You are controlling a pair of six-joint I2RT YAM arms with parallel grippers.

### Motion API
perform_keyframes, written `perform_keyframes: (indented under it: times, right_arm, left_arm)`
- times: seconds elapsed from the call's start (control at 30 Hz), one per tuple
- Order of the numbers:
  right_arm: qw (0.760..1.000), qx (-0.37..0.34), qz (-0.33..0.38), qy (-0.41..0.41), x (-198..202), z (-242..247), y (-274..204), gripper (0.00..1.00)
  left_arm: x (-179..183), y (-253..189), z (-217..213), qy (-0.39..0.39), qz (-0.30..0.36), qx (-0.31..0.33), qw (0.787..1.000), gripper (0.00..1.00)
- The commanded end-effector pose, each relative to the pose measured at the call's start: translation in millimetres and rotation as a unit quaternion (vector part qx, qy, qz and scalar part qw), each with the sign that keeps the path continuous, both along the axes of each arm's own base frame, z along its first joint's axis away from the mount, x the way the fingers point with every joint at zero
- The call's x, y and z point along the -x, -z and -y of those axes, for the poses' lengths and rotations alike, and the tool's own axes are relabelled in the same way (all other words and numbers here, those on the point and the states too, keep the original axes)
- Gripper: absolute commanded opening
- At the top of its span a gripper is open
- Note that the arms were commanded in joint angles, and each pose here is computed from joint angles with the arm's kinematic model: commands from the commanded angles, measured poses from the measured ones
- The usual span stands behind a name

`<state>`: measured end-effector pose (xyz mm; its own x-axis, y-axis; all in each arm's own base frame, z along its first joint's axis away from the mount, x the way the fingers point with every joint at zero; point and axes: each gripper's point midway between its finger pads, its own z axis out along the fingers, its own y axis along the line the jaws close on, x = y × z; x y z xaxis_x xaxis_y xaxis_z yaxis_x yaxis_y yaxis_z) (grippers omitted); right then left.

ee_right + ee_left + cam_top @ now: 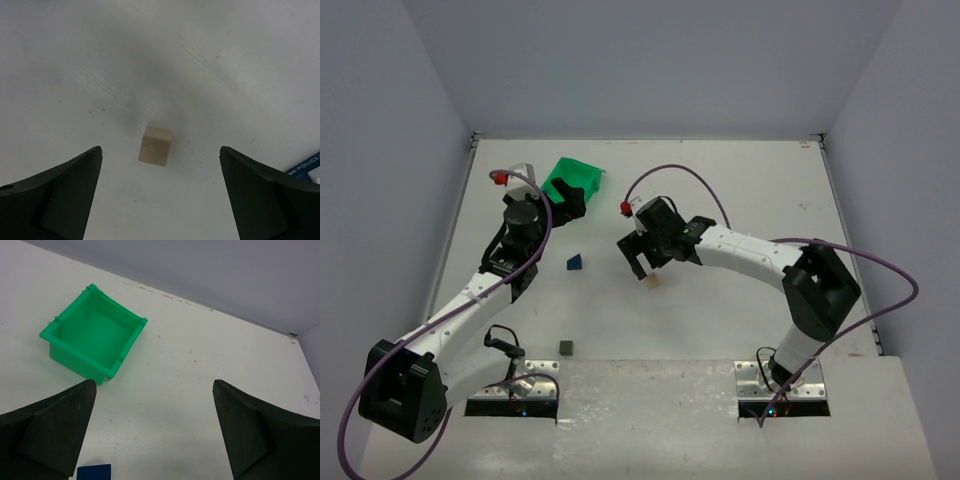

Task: Build the wood block tower

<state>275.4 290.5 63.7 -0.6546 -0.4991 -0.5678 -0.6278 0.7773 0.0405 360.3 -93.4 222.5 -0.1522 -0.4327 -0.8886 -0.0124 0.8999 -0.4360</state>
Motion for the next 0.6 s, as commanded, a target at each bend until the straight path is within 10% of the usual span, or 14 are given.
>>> perform_keyframes:
  times: [0.0, 0.57]
  right_arm:
    - [0.999, 0.006, -0.020, 0.028, 10, -1, 15, 0.98]
    - [0.998, 0.023, -0.049, 0.037, 20, -3, 51, 0.65]
  left_arm:
    - [-1, -17, 6, 0.009, 0.027, 0.015, 0.999, 1.00]
    - [-1, -14, 8, 0.014, 0.026, 0.015, 0.999, 1.00]
